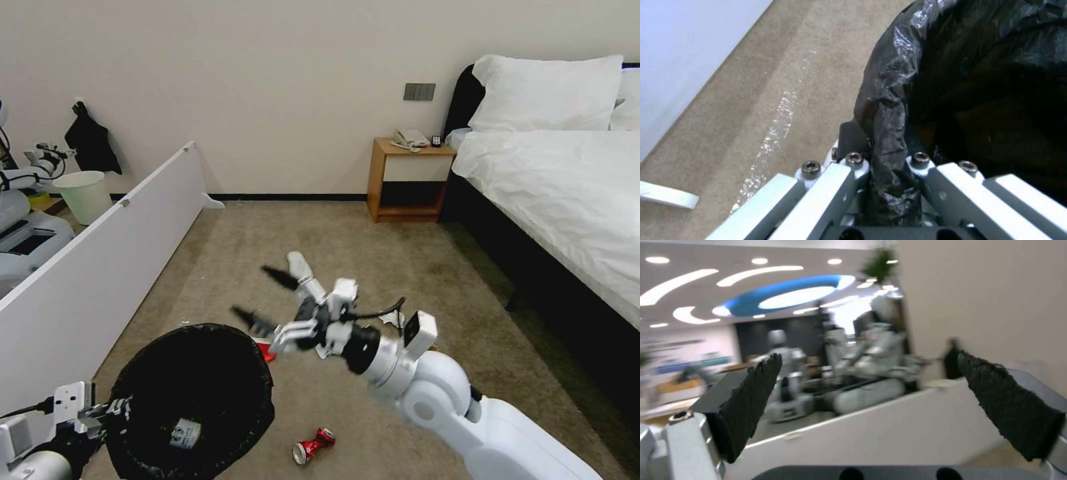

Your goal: Pick up the trash bin, then pick up the garbage from the floor and place it into the trash bin.

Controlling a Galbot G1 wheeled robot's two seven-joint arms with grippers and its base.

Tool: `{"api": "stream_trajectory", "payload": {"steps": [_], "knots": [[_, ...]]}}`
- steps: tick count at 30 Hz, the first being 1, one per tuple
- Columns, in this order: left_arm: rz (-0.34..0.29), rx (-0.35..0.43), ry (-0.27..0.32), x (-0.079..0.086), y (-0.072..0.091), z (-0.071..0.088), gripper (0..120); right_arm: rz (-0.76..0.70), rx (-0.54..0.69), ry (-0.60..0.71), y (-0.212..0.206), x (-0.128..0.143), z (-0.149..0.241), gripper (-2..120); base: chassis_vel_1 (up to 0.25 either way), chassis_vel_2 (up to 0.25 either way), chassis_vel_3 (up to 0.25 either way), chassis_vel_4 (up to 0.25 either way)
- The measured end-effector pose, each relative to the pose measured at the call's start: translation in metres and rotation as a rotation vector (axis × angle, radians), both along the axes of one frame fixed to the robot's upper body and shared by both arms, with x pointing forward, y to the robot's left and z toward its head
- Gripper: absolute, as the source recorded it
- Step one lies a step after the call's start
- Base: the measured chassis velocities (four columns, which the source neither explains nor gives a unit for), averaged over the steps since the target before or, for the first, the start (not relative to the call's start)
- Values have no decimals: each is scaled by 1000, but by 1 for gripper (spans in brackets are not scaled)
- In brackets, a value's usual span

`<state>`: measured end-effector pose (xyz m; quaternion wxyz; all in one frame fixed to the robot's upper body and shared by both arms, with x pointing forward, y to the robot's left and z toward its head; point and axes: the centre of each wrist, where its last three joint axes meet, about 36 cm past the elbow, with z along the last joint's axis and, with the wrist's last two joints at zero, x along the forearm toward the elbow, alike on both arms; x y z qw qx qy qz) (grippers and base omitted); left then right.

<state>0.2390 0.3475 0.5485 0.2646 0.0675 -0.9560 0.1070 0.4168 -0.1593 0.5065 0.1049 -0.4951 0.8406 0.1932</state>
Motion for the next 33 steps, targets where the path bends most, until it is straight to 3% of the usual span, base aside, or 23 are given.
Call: {"api": "stream_trajectory", "payload": {"steps": [11, 19, 29, 33], "knots": [[4, 4, 2, 0, 2, 0, 3, -225, -20, 133, -21, -6, -19, 100, 0, 0, 0, 0], [5, 9, 2, -1, 2, 1, 3, -451, -233, 265, -43, -8, -67, 100, 0, 0, 0, 0], [-2, 11, 3, -4, -2, 3, 3, -441, -453, 264, -50, -32, -132, 100, 0, 0, 0, 0], [-2, 11, 4, -5, -3, 4, 3, -418, -485, 275, -45, -39, -148, 100, 0, 0, 0, 0]]}}
